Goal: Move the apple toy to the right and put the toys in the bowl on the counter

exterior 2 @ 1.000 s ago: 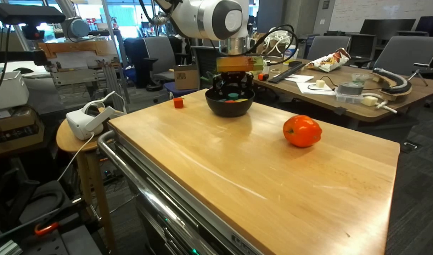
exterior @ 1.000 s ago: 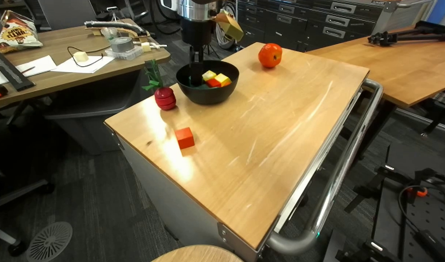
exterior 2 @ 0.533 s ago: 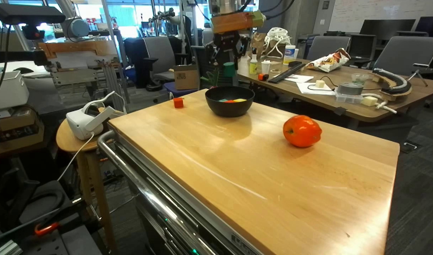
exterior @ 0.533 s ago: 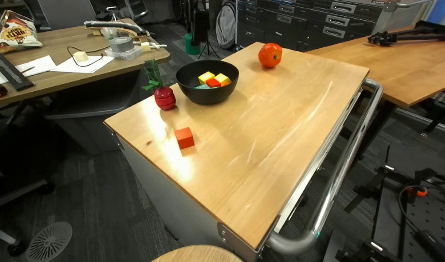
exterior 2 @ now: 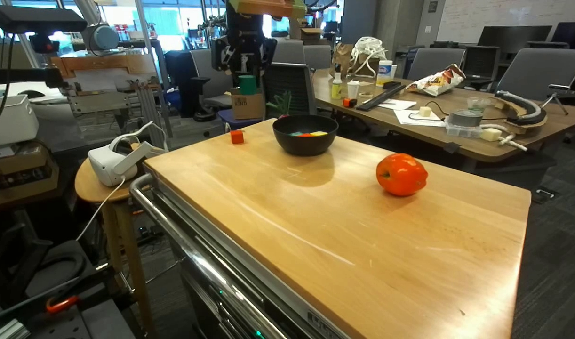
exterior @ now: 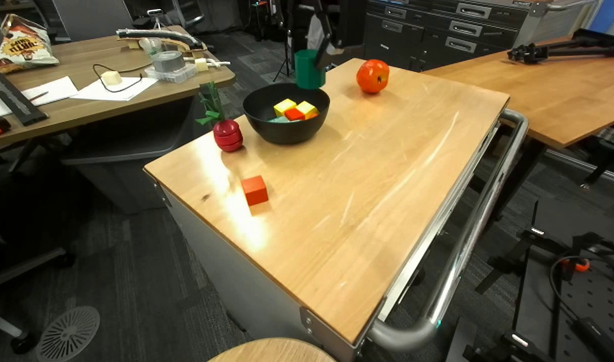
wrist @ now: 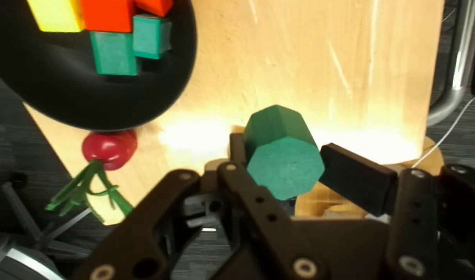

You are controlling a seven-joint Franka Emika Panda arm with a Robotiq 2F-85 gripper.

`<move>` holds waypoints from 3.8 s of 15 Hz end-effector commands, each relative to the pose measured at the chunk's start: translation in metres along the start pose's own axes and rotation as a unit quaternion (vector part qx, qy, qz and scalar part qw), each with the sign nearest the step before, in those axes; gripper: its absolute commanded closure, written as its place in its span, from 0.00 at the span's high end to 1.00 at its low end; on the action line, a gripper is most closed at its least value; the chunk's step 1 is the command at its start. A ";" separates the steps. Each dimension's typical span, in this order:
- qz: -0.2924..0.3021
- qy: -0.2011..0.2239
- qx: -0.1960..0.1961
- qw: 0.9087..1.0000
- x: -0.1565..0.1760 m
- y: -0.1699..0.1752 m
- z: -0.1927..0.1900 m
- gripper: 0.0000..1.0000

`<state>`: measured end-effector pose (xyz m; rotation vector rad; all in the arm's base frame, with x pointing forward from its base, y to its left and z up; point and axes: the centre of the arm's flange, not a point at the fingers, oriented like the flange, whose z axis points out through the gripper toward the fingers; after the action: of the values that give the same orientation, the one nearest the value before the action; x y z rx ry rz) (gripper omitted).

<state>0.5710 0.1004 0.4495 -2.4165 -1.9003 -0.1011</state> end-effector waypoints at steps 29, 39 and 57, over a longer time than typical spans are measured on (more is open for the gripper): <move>0.032 0.034 -0.090 0.995 -0.001 0.028 0.071 1.00; 0.226 0.017 -0.132 0.965 -0.038 0.128 0.065 1.00; 0.263 -0.019 -0.110 0.958 -0.049 0.134 0.134 1.00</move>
<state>0.6750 0.0302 0.3146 -2.9619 -1.2605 -0.2357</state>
